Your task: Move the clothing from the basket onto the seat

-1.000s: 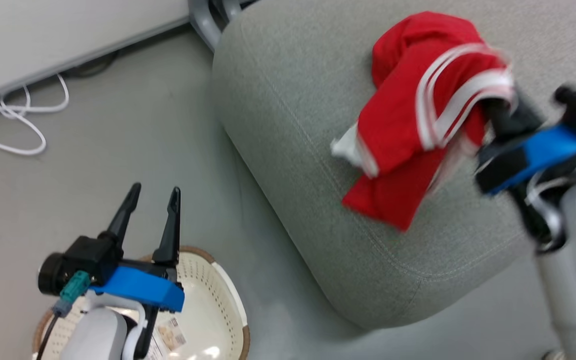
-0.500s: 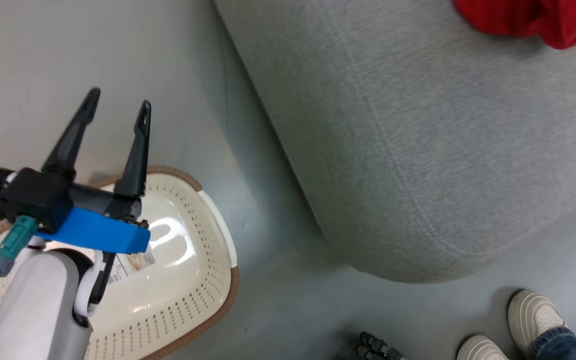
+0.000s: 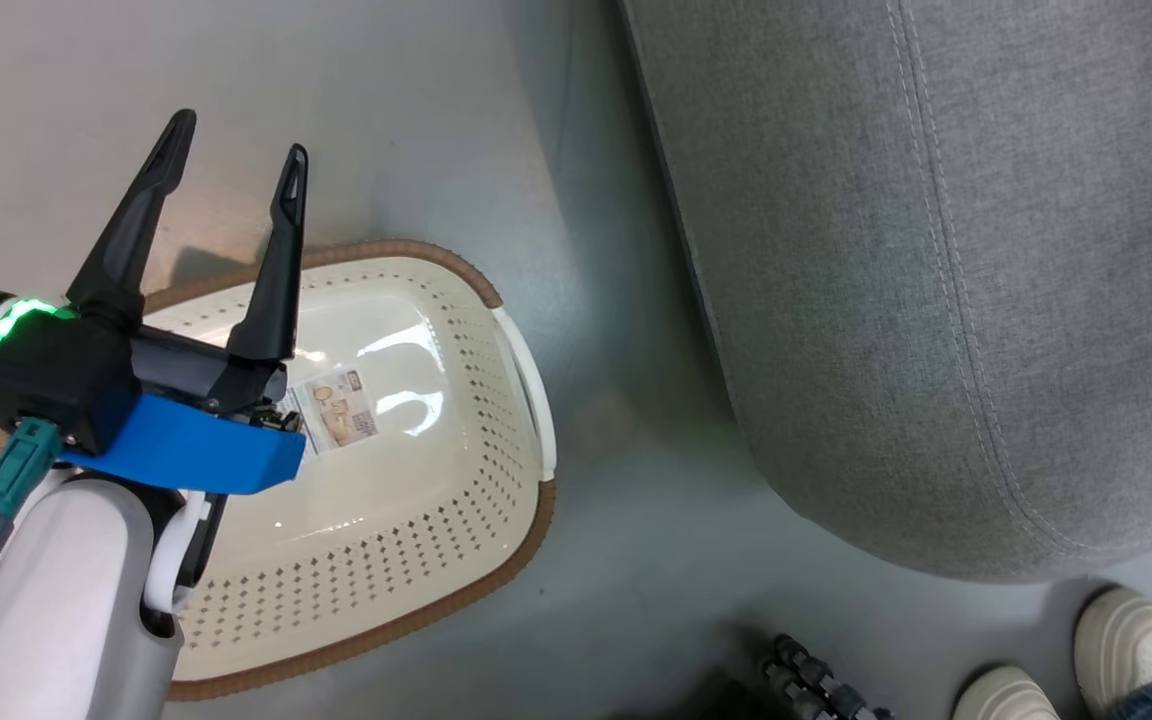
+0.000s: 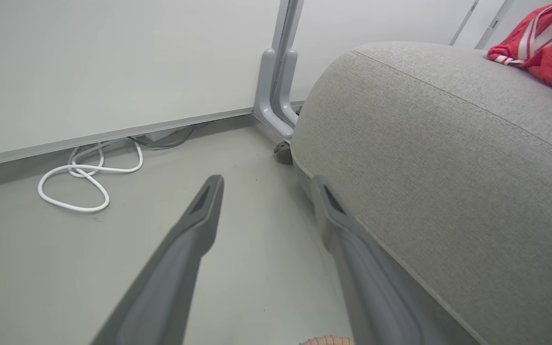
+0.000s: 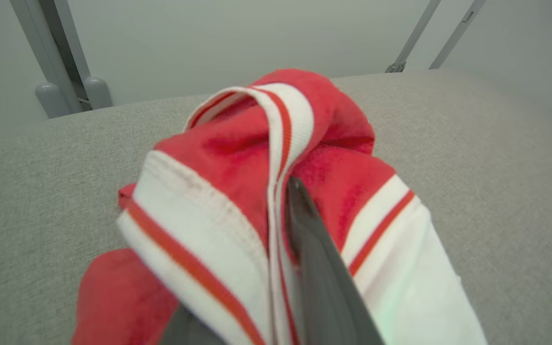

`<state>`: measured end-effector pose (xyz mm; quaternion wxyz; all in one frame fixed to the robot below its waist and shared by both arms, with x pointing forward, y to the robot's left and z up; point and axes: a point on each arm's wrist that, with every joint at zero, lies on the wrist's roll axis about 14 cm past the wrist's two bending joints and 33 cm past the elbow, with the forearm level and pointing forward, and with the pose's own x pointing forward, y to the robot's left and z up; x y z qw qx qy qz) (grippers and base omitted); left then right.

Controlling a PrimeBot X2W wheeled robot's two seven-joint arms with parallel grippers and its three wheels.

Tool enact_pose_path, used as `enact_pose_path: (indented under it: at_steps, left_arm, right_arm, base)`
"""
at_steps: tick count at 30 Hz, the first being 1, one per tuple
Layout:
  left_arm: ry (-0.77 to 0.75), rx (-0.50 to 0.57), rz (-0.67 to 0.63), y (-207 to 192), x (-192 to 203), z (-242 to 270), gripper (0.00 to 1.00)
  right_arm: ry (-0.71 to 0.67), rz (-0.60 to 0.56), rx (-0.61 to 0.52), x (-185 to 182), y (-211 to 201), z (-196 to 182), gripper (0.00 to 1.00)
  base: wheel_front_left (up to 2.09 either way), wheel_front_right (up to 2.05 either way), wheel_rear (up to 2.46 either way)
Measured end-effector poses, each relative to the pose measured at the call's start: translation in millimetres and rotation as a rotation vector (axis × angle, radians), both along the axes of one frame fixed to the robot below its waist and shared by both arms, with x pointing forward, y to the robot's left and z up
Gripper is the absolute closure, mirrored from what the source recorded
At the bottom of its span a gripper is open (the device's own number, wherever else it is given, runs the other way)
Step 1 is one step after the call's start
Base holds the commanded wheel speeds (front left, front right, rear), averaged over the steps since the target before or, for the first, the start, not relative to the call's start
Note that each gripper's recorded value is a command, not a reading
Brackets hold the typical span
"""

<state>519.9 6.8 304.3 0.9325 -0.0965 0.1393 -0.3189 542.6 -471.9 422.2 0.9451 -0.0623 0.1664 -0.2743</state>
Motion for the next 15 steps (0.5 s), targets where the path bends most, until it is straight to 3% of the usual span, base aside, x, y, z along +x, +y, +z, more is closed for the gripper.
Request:
enact_pose_path:
  at_steps: [8,15]
  left_arm:
    - [-0.072,-0.023,0.095,21,-1,47,0.0]
    - [-0.098,-0.031,0.205,48,-30,94,0.0]
  right_arm:
    - [-0.029,0.073,-0.027,-10,18,19,0.0]
    - [-0.113,0.213,-0.053,-29,64,58,0.0]
  base:
    - [0.0,0.0,0.0]
    - [0.0,0.0,0.0]
